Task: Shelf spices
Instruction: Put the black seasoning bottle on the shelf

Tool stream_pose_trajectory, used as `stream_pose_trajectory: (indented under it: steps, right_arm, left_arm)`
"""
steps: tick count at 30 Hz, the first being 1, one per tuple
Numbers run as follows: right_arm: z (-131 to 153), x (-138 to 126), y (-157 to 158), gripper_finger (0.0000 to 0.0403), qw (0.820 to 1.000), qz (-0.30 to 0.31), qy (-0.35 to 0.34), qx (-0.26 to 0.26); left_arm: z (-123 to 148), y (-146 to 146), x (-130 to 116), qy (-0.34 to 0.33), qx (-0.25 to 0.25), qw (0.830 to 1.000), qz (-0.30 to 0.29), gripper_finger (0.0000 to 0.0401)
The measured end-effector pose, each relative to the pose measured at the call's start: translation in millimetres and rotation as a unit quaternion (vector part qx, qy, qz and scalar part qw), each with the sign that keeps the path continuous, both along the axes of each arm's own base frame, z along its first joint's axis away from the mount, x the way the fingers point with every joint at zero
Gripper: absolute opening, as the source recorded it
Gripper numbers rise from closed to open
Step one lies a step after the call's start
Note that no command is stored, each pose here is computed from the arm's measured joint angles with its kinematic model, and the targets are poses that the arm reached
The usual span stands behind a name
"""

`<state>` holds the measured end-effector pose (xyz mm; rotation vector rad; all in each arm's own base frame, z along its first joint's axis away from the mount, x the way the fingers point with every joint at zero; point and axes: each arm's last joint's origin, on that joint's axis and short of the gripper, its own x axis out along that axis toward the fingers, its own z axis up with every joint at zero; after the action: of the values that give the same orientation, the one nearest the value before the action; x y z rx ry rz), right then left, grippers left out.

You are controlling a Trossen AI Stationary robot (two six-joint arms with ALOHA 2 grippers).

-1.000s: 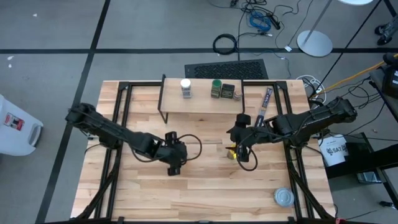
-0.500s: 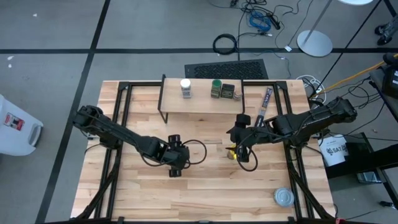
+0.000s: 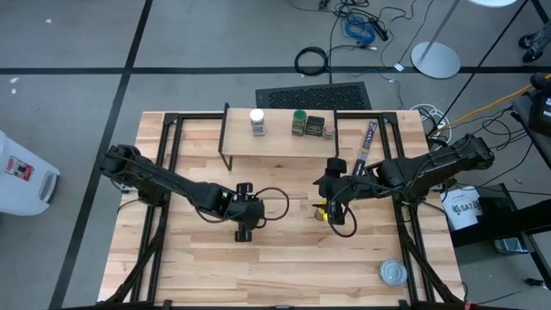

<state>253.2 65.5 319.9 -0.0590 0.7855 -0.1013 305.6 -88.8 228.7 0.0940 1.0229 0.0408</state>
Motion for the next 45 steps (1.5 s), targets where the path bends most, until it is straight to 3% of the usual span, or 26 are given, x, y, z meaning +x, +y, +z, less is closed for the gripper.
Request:
stream_pose_trajectory:
  steps: [12, 17, 22, 28, 33, 45]
  right_arm:
    - [-1, -1, 0, 0.0297, 1.000, -0.007, 0.007, 0.007]
    - [-1, -1, 0, 0.0297, 1.000, -0.010, 0.007, 0.010]
    - [-2, -2, 0, 0.0297, 0.999, -0.038, 0.009, 0.036]
    - [-20, -4, 6, 0.0297, 0.995, -0.061, 0.054, 0.050]
    - [-46, 3, 23, 0.0298, 0.992, -0.058, 0.094, 0.059]
    - [-74, -1, 35, 0.0343, 0.978, -0.120, 0.172, 0.016]
  left_arm:
    - [109, 33, 8, -0.090, -0.020, 0.995, 0.030, 0.0212]
    - [154, 60, 8, -0.135, 0.009, 0.990, 0.030, 0.0213]
    - [183, 95, 6, -0.170, 0.047, 0.983, 0.049, 0.0214]
    - [195, 138, 0, -0.181, 0.082, 0.976, 0.091, 0.0214]
    - [195, 166, -2, -0.186, 0.062, 0.975, 0.099, 0.0214]
    - [190, 178, 2, -0.180, 0.070, 0.977, 0.087, 0.0215]
